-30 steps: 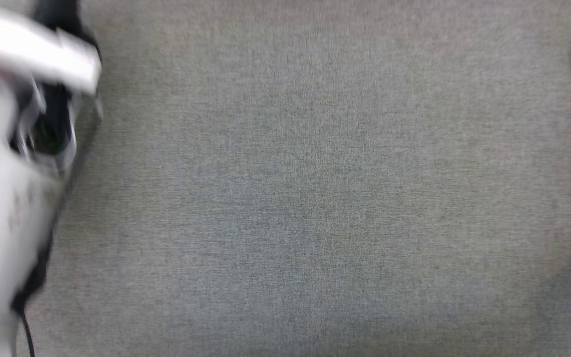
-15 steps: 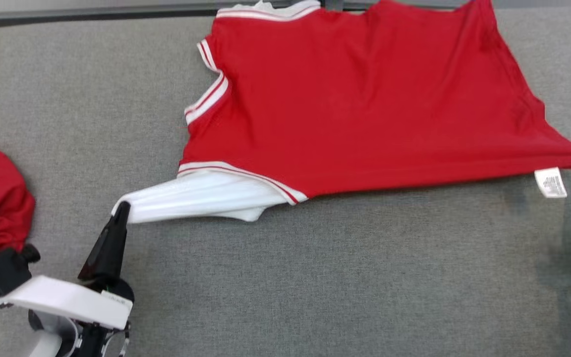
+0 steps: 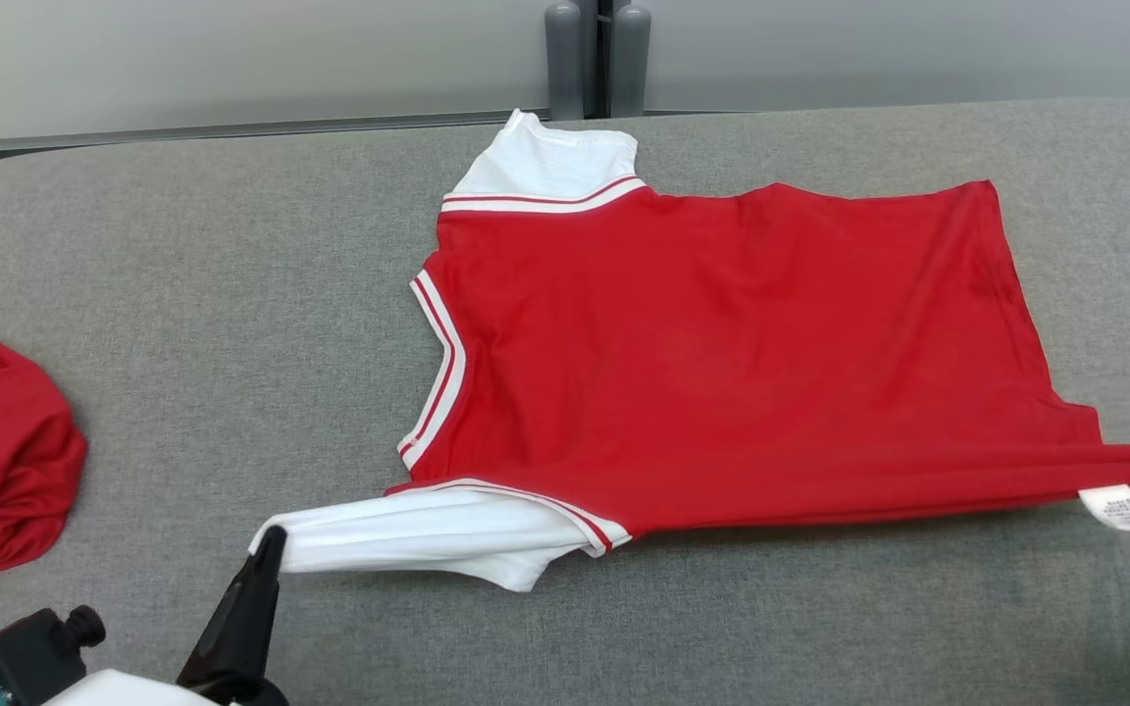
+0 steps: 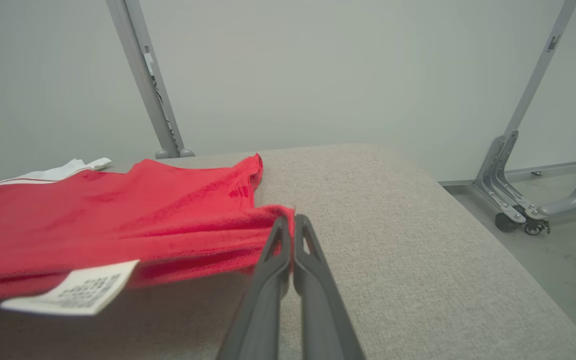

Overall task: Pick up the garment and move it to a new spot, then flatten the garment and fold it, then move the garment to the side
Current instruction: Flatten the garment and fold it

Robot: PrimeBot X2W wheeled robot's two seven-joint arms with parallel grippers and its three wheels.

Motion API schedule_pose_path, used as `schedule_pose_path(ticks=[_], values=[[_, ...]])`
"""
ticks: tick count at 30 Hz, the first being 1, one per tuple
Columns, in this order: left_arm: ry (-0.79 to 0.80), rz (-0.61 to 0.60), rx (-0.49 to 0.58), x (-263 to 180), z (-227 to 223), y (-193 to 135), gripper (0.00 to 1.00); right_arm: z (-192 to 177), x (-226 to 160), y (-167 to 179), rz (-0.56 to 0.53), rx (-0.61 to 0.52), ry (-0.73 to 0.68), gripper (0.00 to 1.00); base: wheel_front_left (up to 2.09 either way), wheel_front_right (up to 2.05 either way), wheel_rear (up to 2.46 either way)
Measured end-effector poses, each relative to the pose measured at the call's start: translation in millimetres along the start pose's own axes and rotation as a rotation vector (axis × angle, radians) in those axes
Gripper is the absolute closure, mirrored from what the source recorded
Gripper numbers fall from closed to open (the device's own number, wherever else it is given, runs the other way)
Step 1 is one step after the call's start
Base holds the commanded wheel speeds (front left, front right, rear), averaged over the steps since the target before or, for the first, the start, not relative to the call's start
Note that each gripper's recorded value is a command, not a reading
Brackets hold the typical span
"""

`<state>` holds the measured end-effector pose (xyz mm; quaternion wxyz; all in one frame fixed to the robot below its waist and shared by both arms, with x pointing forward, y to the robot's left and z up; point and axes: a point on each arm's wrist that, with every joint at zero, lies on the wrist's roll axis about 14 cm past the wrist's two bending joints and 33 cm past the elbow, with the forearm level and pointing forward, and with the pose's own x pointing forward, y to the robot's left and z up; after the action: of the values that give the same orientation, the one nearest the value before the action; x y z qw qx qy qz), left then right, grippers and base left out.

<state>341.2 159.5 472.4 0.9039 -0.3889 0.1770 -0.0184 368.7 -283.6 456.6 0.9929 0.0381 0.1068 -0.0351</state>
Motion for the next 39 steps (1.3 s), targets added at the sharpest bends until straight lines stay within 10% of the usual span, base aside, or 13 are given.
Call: schedule_pose_path(ticks=[28, 30, 31, 32, 33, 39], values=[[0.081, -0.076, 0.135, 147.7, -13.5, 11.1, 1.00, -57.0, 122.5, 39.5, 0.051, -0.086, 0.207, 1.00, 0.00, 0.00, 0.00], [0.086, -0.068, 0.135, 153.3, -16.8, 17.1, 1.00, -62.1, 128.2, 42.0, 0.058, -0.088, 0.210, 0.73, 0.00, 0.00, 0.00], [0.085, -0.067, 0.139, 154.6, -17.8, 18.6, 0.73, -64.6, 129.7, 42.3, 0.059, -0.089, 0.214, 0.41, 0.00, 0.00, 0.00], [0.081, -0.067, 0.139, 155.3, -18.2, 19.8, 0.15, -65.8, 130.5, 43.3, 0.062, -0.088, 0.211, 0.00, 0.00, 0.00, 0.00], [0.072, -0.067, 0.138, 155.5, -17.0, 20.2, 0.00, -65.4, 130.5, 43.7, 0.062, -0.085, 0.204, 0.00, 0.00, 0.00, 0.00], [-0.015, -0.074, 0.183, 139.5, -3.4, 19.9, 0.00, -44.5, 117.7, 34.0, 0.041, -0.054, 0.099, 0.00, 0.00, 0.00, 0.00]])
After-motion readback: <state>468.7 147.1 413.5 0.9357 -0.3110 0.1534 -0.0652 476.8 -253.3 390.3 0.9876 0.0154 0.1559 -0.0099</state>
